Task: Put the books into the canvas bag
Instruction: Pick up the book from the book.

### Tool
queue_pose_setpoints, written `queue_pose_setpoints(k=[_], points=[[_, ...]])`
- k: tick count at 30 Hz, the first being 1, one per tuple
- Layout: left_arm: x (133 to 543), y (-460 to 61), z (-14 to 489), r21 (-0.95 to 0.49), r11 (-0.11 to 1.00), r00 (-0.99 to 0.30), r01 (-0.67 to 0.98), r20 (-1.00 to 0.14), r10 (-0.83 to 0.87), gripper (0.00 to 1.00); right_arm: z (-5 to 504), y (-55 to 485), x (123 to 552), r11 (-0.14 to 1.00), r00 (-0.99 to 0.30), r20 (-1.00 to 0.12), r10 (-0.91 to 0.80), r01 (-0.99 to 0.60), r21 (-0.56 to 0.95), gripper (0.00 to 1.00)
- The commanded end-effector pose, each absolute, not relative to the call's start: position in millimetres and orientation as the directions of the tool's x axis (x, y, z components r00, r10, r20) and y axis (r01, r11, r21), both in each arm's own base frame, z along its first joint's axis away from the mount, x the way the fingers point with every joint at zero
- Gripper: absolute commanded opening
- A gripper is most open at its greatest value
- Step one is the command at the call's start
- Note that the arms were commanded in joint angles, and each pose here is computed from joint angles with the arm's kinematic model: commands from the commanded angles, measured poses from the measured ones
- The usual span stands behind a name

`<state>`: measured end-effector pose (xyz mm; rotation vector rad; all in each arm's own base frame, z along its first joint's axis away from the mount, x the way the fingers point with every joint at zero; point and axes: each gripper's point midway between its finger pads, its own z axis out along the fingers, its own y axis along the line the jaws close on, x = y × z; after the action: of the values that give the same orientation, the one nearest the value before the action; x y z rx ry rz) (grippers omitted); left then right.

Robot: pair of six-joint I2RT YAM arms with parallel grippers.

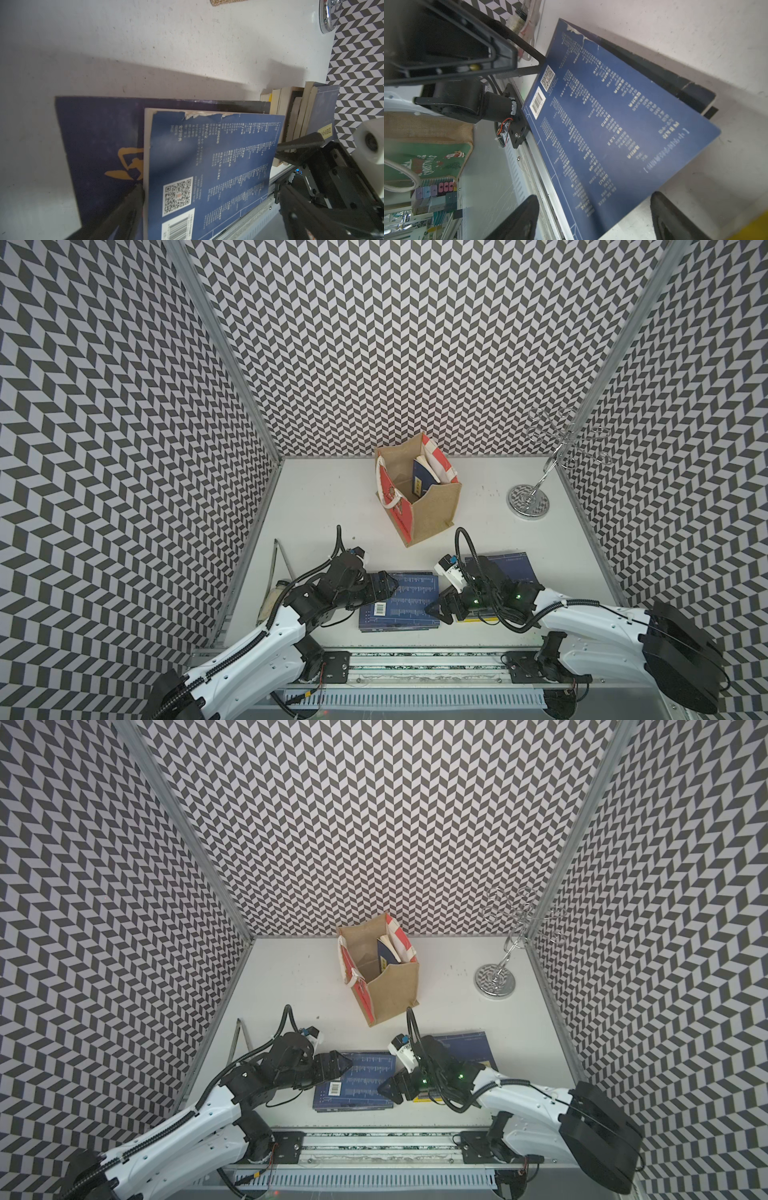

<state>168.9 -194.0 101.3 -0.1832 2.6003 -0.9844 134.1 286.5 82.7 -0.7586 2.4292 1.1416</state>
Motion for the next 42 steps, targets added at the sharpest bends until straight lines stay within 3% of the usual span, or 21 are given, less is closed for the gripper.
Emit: queue_pose_setpoints(k=[1,5,12,18,27,33,38,42], points=[[168.5,-205.2,104.3,-0.688,0.724,-0.932,0.049,-0.292,-0.214,1.00,84.4,290.8,140.2,0.535,-0.797,-0.535,-0.281,-0.593,0.602,0.82],[167.0,-207.6,100.3,-0.688,0.724,-0.936,0.053,-0.288,-0.205,1.00,83.6,289.8,141.5,0.543,-0.799,-0.535,-0.275,-0.588,0.599,0.75],[167.2,-209.4,95.6,-0.684,0.727,-0.937,0.062,-0.291,-0.193,1.00,72.7,288.2,140.8,0.560,-0.813,-0.512,-0.276,-0.569,0.602,0.73],[170.5,-209.6,92.0,-0.669,0.740,-0.936,0.065,-0.299,-0.188,1.00,83.0,293.6,139.6,0.522,-0.807,-0.528,-0.263,-0.580,0.625,0.56],[173.8,-212.1,89.9,-0.663,0.745,-0.934,0.079,-0.310,-0.176,0.99,114.2,298.6,149.0,0.498,-0.779,-0.593,-0.204,-0.604,0.622,0.39],[176.1,-214.4,93.0,-0.664,0.741,-0.931,0.097,-0.324,-0.169,0.99,119.2,304.3,162.9,0.522,-0.772,-0.610,-0.176,-0.599,0.608,0.33],[176.1,-217.6,94.4,-0.672,0.732,-0.932,0.109,-0.325,-0.159,1.00,125.9,305.8,176.9,0.542,-0.768,-0.627,-0.130,-0.584,0.604,0.22],[176.5,-218.0,93.8,-0.673,0.731,-0.931,0.113,-0.328,-0.158,1.00,132.3,304.0,185.1,0.545,-0.766,-0.634,-0.103,-0.577,0.608,0.21]])
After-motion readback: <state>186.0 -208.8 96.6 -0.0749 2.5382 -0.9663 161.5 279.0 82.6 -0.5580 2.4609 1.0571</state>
